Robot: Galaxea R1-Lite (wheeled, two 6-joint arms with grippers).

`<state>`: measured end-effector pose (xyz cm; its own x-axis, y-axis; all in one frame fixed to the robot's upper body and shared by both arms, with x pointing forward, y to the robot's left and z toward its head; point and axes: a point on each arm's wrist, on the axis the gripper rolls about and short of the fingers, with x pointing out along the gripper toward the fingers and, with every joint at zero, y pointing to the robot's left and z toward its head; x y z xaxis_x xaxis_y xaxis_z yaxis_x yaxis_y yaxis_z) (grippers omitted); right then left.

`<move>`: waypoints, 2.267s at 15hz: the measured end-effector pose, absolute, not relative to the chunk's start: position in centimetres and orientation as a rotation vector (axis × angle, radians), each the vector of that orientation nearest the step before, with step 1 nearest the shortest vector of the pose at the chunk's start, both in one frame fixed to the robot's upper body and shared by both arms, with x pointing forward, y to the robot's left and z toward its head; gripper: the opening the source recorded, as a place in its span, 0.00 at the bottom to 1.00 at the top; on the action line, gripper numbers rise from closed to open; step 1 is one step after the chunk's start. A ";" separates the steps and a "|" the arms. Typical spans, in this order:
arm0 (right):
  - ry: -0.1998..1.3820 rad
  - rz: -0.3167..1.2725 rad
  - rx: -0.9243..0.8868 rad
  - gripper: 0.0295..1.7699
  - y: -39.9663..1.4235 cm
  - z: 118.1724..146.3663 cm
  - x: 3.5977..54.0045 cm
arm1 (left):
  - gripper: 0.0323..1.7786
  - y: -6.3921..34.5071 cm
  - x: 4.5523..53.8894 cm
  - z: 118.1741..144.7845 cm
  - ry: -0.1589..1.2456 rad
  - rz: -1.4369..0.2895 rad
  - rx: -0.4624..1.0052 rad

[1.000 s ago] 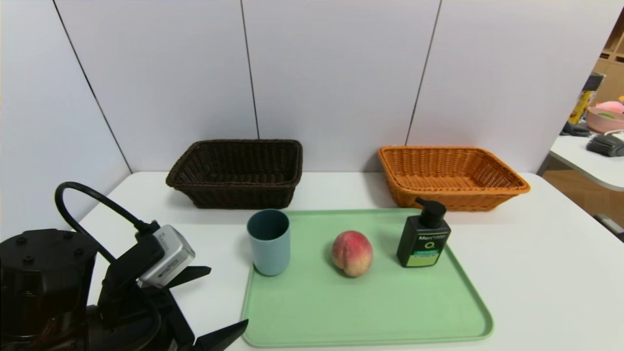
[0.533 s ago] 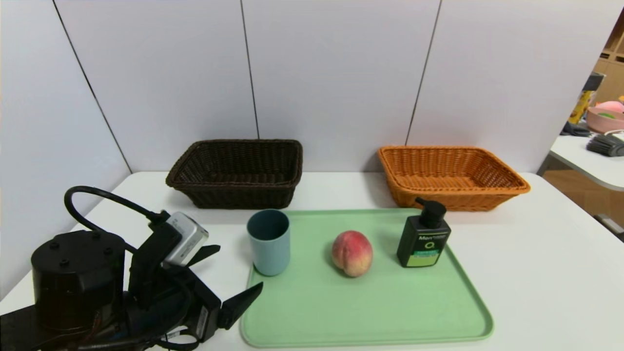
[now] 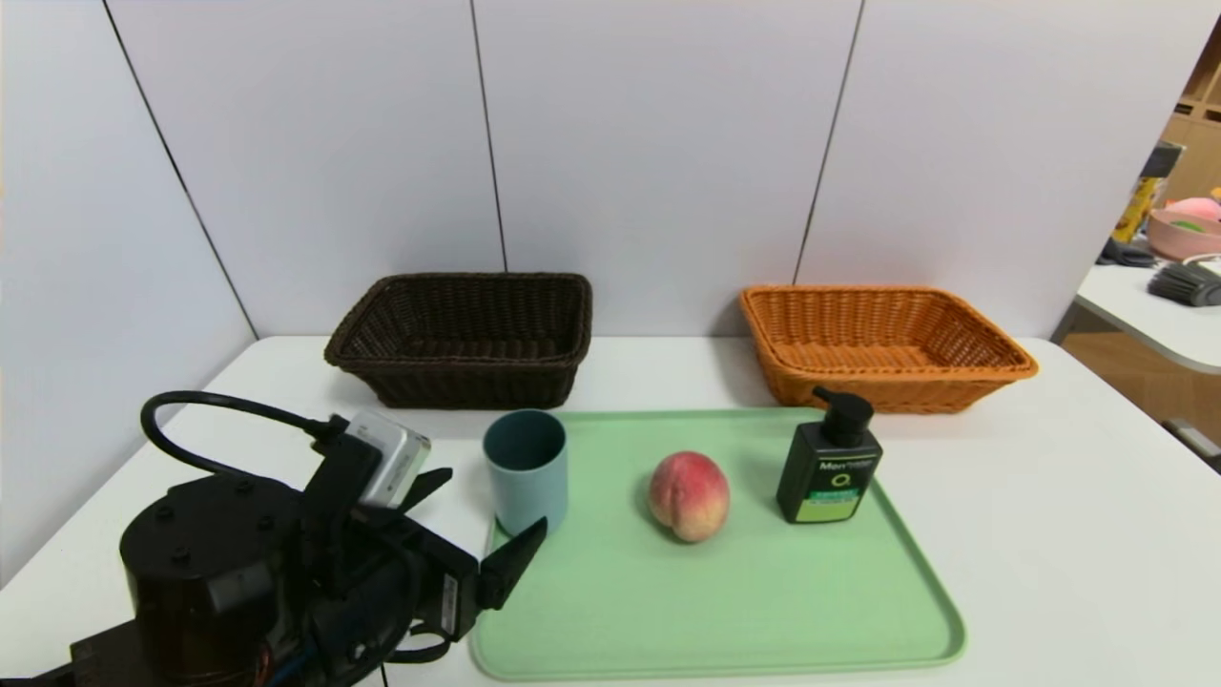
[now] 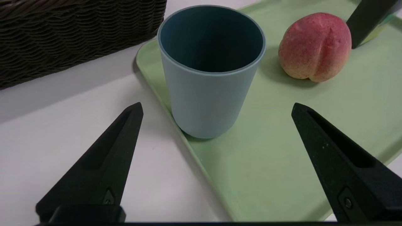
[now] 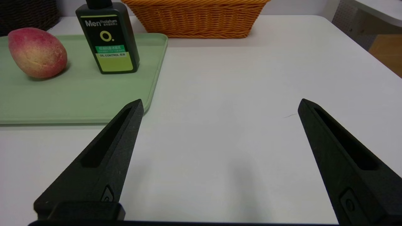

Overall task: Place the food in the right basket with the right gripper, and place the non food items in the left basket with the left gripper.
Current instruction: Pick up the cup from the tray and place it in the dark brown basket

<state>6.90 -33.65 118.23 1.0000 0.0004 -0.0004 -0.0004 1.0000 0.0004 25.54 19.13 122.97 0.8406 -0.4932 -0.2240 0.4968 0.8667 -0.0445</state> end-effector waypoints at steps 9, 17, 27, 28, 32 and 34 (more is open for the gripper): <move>0.001 0.000 0.000 0.96 -33.6 118.2 6.9 | 0.95 16.3 25.7 120.5 0.181 -0.411 -0.033; 0.000 0.000 0.000 0.96 -33.6 118.2 6.9 | 0.95 14.3 27.5 119.2 0.147 -0.407 -0.052; 0.000 0.000 0.000 0.96 -33.6 118.2 6.9 | 0.95 13.8 30.0 118.7 0.117 -0.318 -0.005; 0.000 0.000 0.000 0.96 -33.6 118.2 6.9 | 0.95 13.9 30.3 118.7 0.115 -0.310 -0.004; 0.000 0.000 0.000 0.96 -33.6 118.2 6.9 | 0.95 13.7 31.2 118.7 0.102 -0.293 -0.013; 0.000 0.000 0.000 0.96 -33.6 118.2 6.9 | 0.95 13.6 31.4 118.6 0.103 -0.292 -0.012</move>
